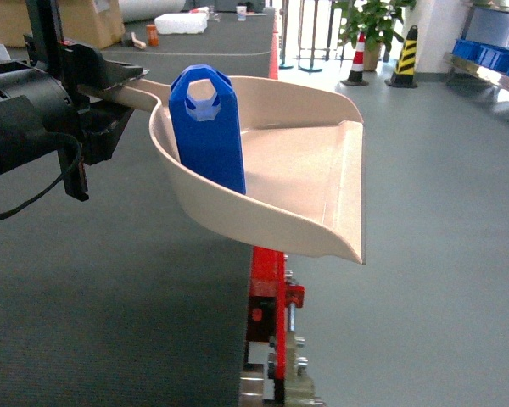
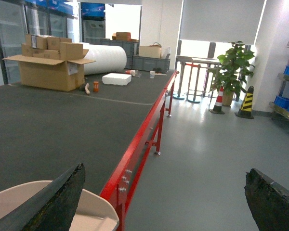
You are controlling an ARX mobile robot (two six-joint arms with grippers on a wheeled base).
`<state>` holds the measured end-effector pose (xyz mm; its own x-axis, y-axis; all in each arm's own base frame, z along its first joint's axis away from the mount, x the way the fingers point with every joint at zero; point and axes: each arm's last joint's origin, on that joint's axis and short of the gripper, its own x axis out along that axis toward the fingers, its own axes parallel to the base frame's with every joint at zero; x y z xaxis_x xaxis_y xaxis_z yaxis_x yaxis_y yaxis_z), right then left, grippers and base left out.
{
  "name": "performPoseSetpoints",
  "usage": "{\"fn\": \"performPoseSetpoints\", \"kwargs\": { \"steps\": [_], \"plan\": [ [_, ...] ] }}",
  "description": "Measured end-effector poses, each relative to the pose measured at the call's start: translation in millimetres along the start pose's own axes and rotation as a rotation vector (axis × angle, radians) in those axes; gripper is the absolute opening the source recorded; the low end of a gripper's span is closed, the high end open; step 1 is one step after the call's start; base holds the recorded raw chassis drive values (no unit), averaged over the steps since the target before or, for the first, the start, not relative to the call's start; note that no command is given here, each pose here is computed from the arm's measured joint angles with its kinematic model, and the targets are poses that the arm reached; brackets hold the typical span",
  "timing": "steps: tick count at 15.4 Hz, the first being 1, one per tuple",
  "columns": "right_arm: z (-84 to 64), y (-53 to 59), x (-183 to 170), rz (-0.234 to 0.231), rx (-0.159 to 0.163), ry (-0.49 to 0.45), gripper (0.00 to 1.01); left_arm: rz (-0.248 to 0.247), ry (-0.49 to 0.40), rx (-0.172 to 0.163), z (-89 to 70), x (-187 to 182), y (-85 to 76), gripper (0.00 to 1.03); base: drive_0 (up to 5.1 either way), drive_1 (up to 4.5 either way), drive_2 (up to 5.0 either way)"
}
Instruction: Place part in tray to right shelf
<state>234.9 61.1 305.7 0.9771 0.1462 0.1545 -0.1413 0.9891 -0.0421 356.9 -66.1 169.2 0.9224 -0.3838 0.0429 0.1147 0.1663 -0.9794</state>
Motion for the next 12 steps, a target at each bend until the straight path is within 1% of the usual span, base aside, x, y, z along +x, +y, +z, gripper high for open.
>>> {"fn": "performPoseSetpoints", "kwargs": {
  "steps": [1,4,6,7,9,12],
  "plan": [
    [0.1,0.0,0.0,0.0,0.0,-0.001,0.98,0.007,0.001,-0.001,0.0,0.0,0.7,0.18,4.8,-2.53,-2.5],
    [-0.1,0.0,0.0,0.0,0.0,0.001,0.98,0.002,0.001,-0.001,-0.1,0.0,0.2,0.18,4.8,-2.53,-2.5],
    [-0.2,0.0,0.0,0.0,0.0,0.002,0.98,0.009,0.002,-0.001,-0.2,-0.1,0.9,0.18,4.8,-2.53,-2.5],
    [0.3,0.0,0.0,0.0,0.0,-0.003,0.98,0.0,-0.001,0.0,0.0,0.0,0.0,0.17,4.8,-2.53,-2.5],
    [0.0,0.0,0.0,0.0,0.0,0.0,0.98,0.006,0.002,-0.001,-0.1,0.0,0.6,0.17,4.8,-2.53,-2.5],
    [0.3,0.0,0.0,0.0,0.0,-0.003,0.98,0.001,0.001,0.0,0.0,0.0,0.1,0.17,4.8,-2.53,-2.5]
  ]
}}
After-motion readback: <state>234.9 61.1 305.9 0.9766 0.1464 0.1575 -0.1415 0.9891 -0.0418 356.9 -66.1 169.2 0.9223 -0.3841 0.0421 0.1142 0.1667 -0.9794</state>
